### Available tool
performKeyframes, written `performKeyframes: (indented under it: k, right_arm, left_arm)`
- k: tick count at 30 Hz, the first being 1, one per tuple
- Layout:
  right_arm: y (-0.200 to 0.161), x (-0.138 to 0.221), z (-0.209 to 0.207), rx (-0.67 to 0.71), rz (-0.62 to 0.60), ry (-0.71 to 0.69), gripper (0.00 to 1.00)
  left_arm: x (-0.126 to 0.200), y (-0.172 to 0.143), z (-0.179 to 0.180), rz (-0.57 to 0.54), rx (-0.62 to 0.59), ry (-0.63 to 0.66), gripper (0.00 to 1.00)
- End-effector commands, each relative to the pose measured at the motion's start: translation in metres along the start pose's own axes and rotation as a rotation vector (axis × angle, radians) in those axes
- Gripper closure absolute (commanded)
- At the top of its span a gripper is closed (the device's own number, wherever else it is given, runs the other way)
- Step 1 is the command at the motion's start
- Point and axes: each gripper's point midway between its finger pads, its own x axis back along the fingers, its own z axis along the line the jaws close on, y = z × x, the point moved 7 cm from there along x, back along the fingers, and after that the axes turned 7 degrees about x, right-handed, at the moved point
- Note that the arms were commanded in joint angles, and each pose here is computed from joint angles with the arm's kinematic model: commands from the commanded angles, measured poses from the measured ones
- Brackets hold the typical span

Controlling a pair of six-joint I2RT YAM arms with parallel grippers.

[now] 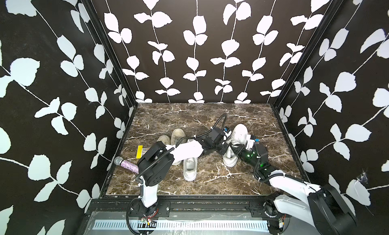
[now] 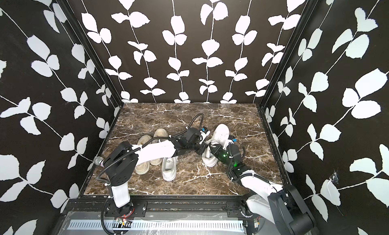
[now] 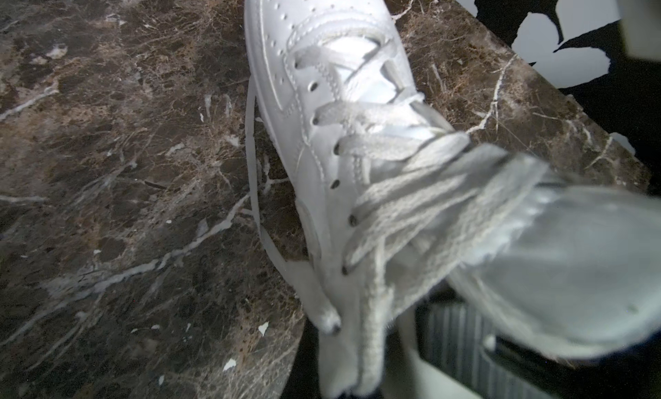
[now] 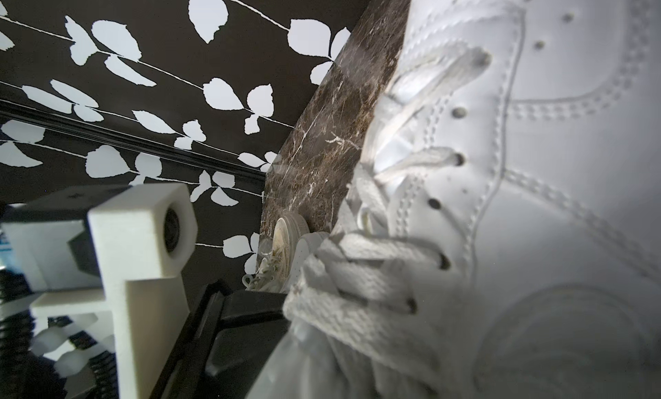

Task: Remove the insole from the shoe

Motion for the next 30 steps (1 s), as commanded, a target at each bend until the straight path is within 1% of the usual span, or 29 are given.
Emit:
performKeyframes:
  k: [1, 4, 6, 7, 9, 11, 14, 17, 19, 22, 30]
  right_arm:
    - [0.045, 0.022, 0.072, 0.036, -0.205, 0.331, 1.0]
    - [0.044, 0.029, 0.077, 0.046, -0.21, 0.387, 1.0]
    - [0.044, 0.032, 0.08, 0.046, -0.216, 0.413, 1.0]
    - [0.044, 0.032, 0.079, 0.042, -0.216, 0.415, 1.0]
    - [0.042, 0.026, 0.073, 0.037, -0.195, 0.368, 1.0]
    - [0.038, 0.018, 0.064, 0.058, -0.148, 0.279, 1.0]
    - [0.028, 0.008, 0.055, 0.143, -0.084, 0.16, 1.0]
    - [0.018, 0.001, 0.057, 0.207, -0.043, 0.125, 1.0]
    - [0.013, -0.003, 0.055, 0.218, -0.009, 0.107, 1.0]
    - [0.005, -0.009, 0.045, 0.206, 0.03, 0.079, 1.0]
    - [-0.006, -0.009, 0.033, 0.242, 0.109, 0.012, 0.88]
  left_arm:
    - [-0.006, -0.027, 0.067, 0.139, 0.135, 0.275, 1.0]
    - [-0.009, -0.026, 0.088, 0.156, 0.216, 0.321, 1.0]
    - [-0.009, -0.025, 0.093, 0.161, 0.214, 0.335, 1.0]
    - [-0.008, -0.025, 0.091, 0.16, 0.202, 0.322, 1.0]
    - [-0.005, -0.022, 0.083, 0.145, 0.182, 0.252, 1.0]
    - [0.0, -0.019, 0.068, 0.106, 0.143, 0.174, 1.0]
    - [0.009, -0.014, 0.038, 0.053, 0.073, 0.046, 1.0]
    - [0.011, -0.014, 0.014, 0.027, 0.04, -0.059, 1.0]
    - [0.011, -0.015, 0.006, 0.012, 0.048, -0.102, 1.0]
    - [0.011, -0.015, 0.005, -0.012, 0.069, -0.114, 1.0]
    - [0.02, -0.011, 0.002, -0.033, 0.033, -0.098, 1.0]
